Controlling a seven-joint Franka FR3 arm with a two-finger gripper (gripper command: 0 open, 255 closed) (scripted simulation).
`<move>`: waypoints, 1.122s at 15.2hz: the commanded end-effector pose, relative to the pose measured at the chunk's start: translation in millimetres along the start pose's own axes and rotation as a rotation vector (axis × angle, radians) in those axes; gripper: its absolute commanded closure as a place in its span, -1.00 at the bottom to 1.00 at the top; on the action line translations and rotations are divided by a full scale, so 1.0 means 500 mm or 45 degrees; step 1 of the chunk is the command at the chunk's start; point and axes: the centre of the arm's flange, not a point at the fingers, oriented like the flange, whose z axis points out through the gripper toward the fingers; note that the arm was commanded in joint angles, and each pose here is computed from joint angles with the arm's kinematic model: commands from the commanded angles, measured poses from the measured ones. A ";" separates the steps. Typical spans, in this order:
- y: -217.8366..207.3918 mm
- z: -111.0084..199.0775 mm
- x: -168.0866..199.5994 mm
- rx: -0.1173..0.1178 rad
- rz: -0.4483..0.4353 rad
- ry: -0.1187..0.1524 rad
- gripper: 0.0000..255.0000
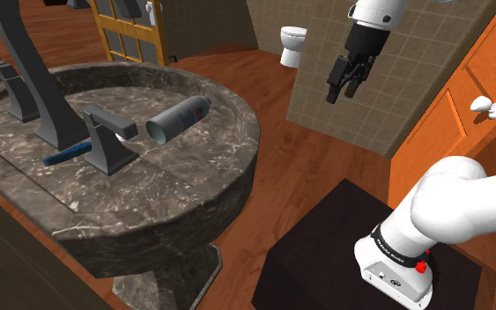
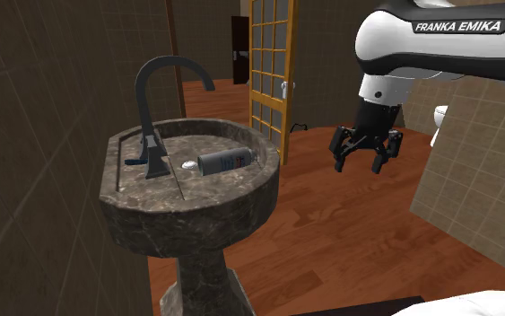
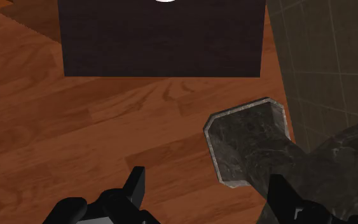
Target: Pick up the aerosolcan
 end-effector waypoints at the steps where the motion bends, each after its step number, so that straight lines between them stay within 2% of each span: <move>1: 0.000 0.000 0.000 0.000 0.000 0.000 -1.00; 9: -0.202 0.041 0.062 -0.027 0.393 0.036 -1.00; 17: -0.375 0.083 0.183 -0.054 0.787 0.072 -1.00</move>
